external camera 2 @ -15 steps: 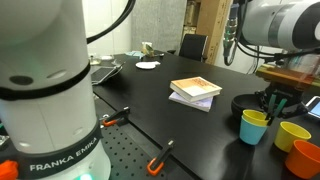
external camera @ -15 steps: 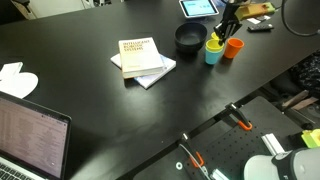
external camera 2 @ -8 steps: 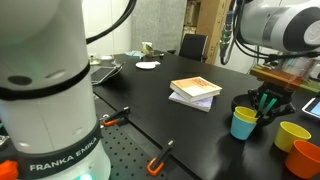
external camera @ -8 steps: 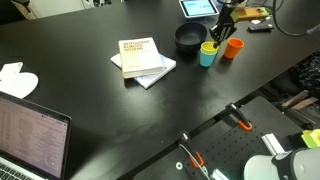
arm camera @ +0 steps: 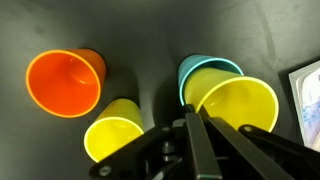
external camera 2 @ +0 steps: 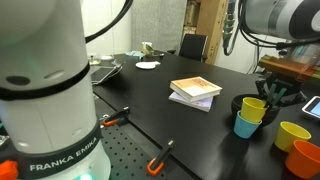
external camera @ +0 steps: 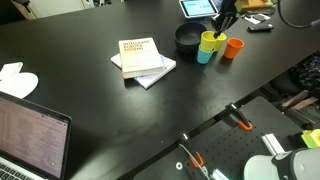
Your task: Separate the cups
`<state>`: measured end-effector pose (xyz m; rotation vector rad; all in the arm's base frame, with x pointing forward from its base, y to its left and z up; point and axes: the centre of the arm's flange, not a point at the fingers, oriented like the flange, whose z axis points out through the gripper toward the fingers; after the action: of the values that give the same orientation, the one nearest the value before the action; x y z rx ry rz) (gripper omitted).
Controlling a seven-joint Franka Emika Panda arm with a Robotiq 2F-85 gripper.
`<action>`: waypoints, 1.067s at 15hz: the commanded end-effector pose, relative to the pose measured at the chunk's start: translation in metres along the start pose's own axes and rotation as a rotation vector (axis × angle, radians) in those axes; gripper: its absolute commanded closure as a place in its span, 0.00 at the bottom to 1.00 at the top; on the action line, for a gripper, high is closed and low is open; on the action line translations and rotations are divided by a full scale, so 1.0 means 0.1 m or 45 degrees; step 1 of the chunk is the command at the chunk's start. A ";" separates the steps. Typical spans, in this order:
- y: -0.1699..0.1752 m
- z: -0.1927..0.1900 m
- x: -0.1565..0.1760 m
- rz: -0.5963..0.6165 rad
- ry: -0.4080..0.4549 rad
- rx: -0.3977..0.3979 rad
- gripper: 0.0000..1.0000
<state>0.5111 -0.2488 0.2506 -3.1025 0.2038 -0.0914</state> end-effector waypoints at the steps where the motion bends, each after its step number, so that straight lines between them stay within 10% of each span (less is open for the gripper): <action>1: 0.01 -0.23 -0.04 -0.026 0.060 -0.013 0.95; 16: 0.51 -0.54 -0.38 -0.044 -0.038 -0.162 0.95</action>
<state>0.4786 -0.2919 0.3053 -3.2170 0.1573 -0.0689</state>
